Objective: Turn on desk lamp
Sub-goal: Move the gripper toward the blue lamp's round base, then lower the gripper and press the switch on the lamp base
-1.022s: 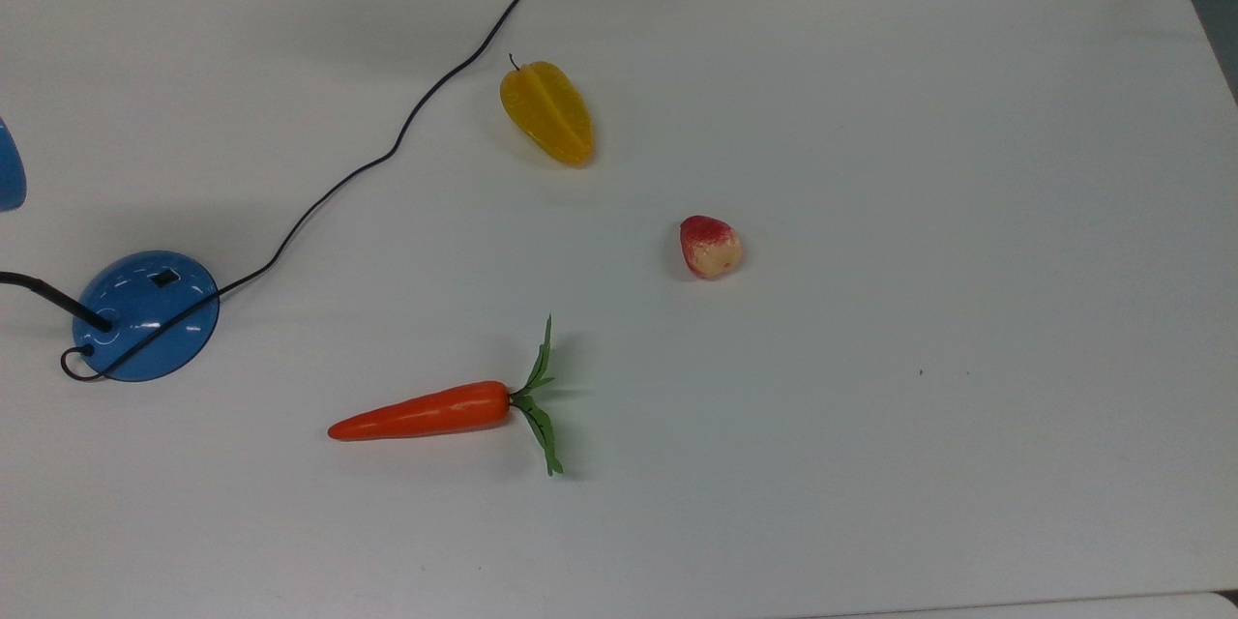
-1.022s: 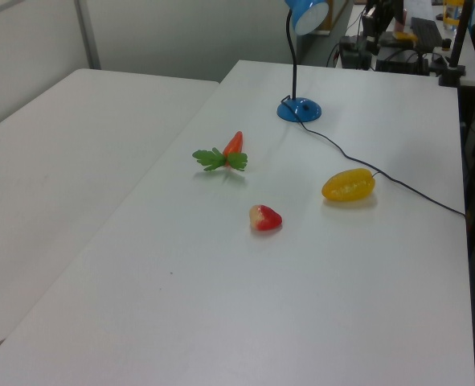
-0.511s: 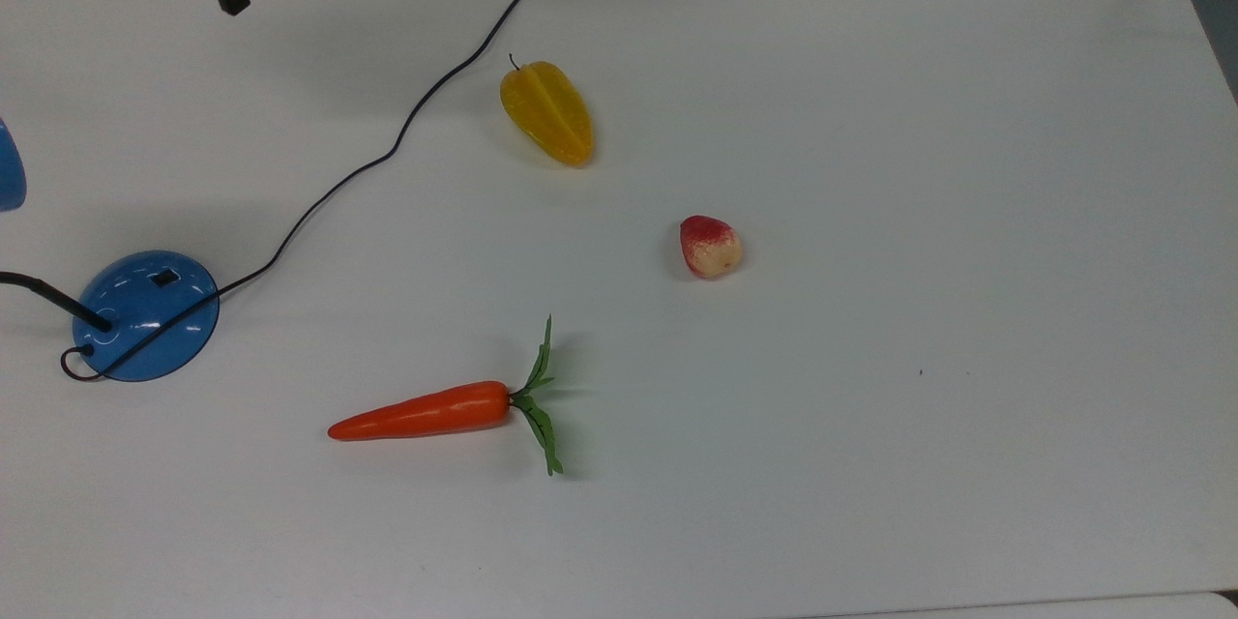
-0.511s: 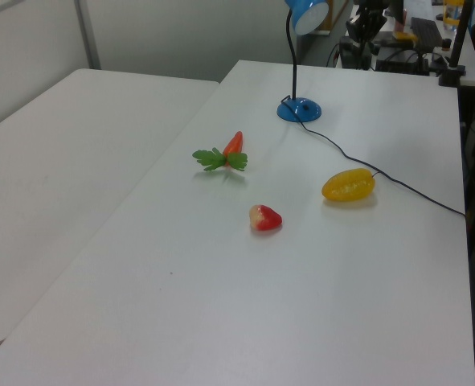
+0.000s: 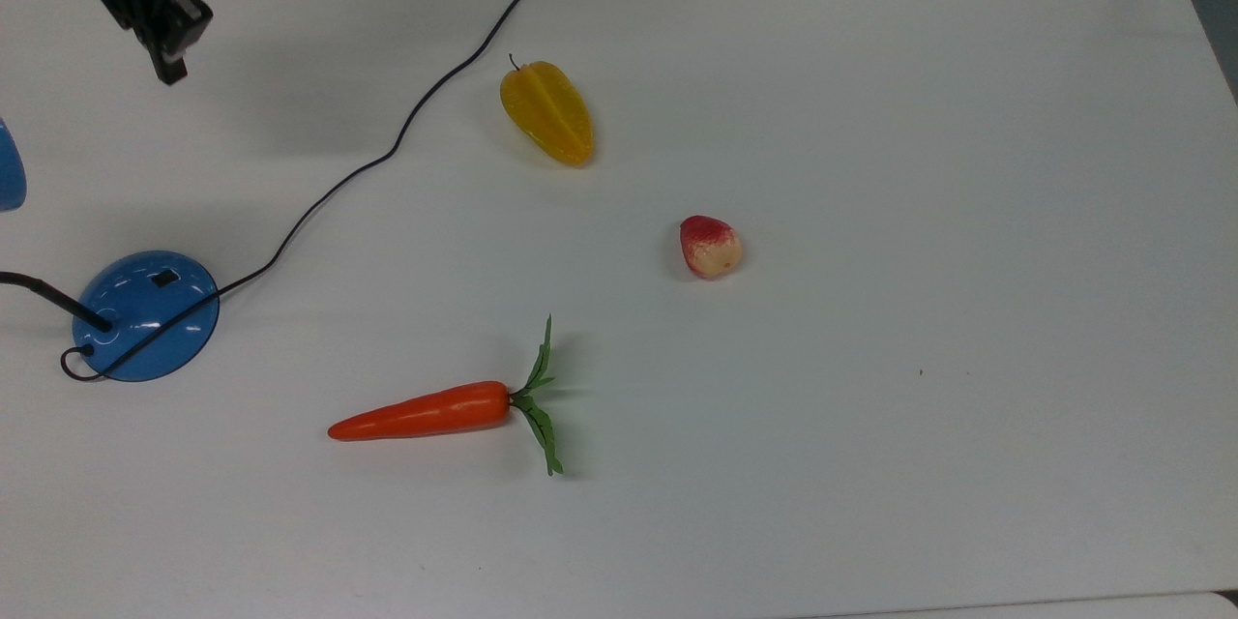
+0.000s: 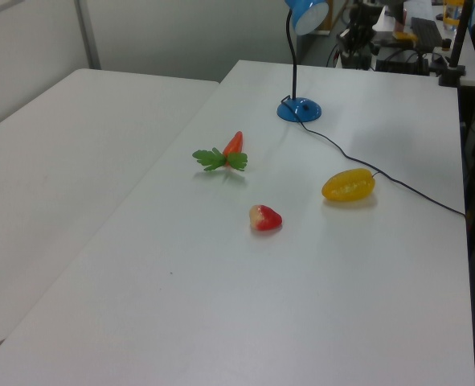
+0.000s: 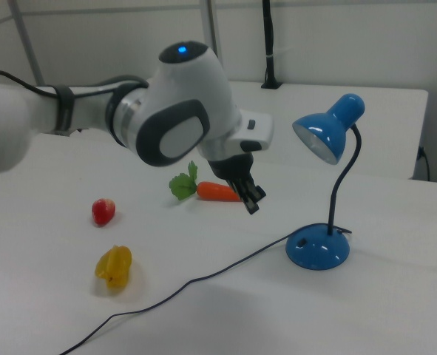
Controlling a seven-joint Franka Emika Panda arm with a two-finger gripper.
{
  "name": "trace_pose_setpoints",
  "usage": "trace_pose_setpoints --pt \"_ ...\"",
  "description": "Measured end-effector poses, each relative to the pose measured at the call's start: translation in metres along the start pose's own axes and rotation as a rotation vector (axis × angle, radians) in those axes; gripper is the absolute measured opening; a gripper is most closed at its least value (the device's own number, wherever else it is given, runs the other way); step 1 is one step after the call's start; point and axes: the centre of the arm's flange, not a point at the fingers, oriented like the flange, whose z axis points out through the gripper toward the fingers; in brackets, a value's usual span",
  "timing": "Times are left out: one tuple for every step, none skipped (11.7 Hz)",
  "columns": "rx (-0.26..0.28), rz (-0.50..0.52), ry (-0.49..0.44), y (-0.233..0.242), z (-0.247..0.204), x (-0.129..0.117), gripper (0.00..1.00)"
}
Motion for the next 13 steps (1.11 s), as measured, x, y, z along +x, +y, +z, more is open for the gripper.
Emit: trace_pose_setpoints --pt "-0.002 -0.003 0.015 -0.002 0.019 0.003 0.01" --pt "-0.003 0.01 0.045 -0.001 0.036 0.008 0.01" --pt "-0.005 0.037 0.077 0.002 0.052 0.013 0.01" --pt "-0.01 0.056 0.097 0.007 0.064 0.016 0.01" --pt "-0.014 0.068 0.109 0.011 0.071 0.017 0.01" --pt "-0.022 0.081 0.13 0.016 0.08 0.02 0.01" --pt "-0.026 0.09 0.154 0.019 0.09 0.022 0.01" --pt "-0.027 0.101 0.174 0.017 0.102 0.023 0.01" --pt "-0.026 0.113 0.184 0.014 0.114 0.025 0.01" --pt "-0.026 0.12 0.187 0.012 0.121 0.027 0.01" --pt "-0.027 0.124 0.189 0.01 0.126 0.031 0.01" --pt "-0.028 0.127 0.191 0.009 0.13 0.035 0.01" --pt "-0.029 0.129 0.19 0.009 0.134 0.037 0.01"
